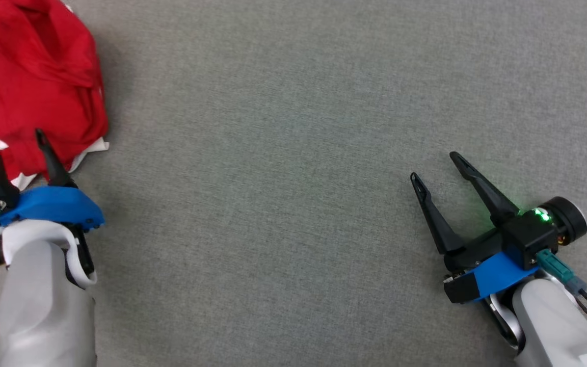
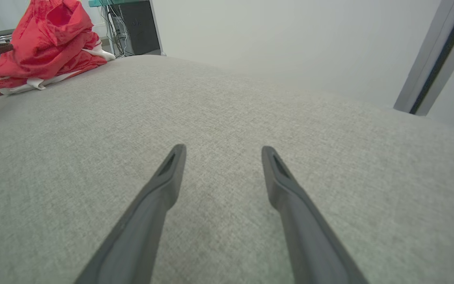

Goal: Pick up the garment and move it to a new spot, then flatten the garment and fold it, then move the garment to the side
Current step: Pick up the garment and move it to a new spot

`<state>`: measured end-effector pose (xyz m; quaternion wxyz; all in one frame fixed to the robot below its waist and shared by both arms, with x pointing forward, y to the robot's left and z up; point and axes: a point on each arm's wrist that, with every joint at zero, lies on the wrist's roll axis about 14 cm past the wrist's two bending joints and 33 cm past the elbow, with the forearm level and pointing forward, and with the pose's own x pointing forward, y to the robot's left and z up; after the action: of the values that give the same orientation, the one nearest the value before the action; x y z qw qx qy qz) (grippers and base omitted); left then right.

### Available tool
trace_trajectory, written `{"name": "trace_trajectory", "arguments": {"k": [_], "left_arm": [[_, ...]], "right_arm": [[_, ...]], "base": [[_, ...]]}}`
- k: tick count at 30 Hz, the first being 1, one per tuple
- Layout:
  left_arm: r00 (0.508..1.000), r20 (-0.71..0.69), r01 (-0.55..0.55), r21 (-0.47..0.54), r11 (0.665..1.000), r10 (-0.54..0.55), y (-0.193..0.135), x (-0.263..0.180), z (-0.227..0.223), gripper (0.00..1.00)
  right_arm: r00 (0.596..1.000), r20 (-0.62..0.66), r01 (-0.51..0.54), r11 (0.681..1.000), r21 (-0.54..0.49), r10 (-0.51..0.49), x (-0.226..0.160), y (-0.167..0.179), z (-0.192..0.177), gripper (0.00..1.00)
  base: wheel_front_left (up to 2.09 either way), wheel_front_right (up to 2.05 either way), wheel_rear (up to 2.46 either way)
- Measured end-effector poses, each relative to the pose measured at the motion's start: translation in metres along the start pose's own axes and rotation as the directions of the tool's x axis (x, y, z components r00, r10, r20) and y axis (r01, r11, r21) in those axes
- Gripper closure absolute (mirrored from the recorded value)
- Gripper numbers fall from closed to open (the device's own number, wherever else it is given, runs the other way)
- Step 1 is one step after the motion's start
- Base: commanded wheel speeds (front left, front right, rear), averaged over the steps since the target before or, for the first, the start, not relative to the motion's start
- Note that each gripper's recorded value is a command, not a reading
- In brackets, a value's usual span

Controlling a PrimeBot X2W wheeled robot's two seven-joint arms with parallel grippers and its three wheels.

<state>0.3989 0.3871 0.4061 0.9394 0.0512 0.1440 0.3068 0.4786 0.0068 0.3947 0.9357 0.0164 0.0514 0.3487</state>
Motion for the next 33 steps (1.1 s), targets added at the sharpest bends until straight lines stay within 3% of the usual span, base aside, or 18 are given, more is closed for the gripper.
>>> {"name": "trace_trajectory", "arguments": {"k": [12, 13, 14, 15, 21, 27, 33], "left_arm": [[0.996, -0.075, -0.046, 0.038, 0.998, 0.048, -0.007, 0.043, -0.016, 0.0], [0.994, -0.098, -0.047, 0.023, 0.999, 0.049, -0.008, 0.044, -0.021, 0.2], [0.993, -0.113, -0.044, 0.017, 0.999, 0.045, -0.009, 0.045, -0.024, 0.56], [0.991, -0.127, -0.04, 0.013, 0.999, 0.042, -0.009, 0.046, -0.028, 1.0], [0.992, -0.128, 0.015, -0.025, 1.0, -0.018, -0.018, 0.049, -0.021, 1.0], [0.988, 0.1, 0.115, -0.007, 0.993, -0.114, -0.03, 0.055, 0.063, 1.0], [0.928, 0.286, 0.234, 0.043, 0.971, -0.236, -0.055, 0.038, 0.135, 1.0]], "right_arm": [[0.998, 0.005, 0.058, 0.998, 0.002, -0.058, -0.006, -0.029, -0.008, 0.0], [0.998, 0.003, 0.062, 0.998, 0.003, -0.062, -0.007, -0.031, -0.009, 0.0], [0.998, 0.003, 0.065, 0.998, 0.005, -0.065, -0.007, -0.032, -0.009, 0.0], [0.998, 0.002, 0.068, 0.998, 0.006, -0.068, -0.008, -0.033, -0.01, 0.0], [0.996, 0.007, 0.084, 0.996, 0.007, -0.084, -0.009, -0.035, -0.005, 0.0], [0.996, 0.031, 0.08, 0.997, 0.012, -0.081, -0.008, -0.023, 0.013, 0.0], [0.994, 0.064, 0.086, 0.996, 0.03, -0.088, -0.014, -0.005, 0.036, 0.0]], "base": [[0.0, 0.0, 0.0], [0.0, 0.0, 0.0], [0.0, 0.0, 0.0], [0.0, 0.0, 0.0], [0.0, 0.0, 0.0], [0.0, 0.0, 0.0], [0.0, 0.0, 0.0]]}}
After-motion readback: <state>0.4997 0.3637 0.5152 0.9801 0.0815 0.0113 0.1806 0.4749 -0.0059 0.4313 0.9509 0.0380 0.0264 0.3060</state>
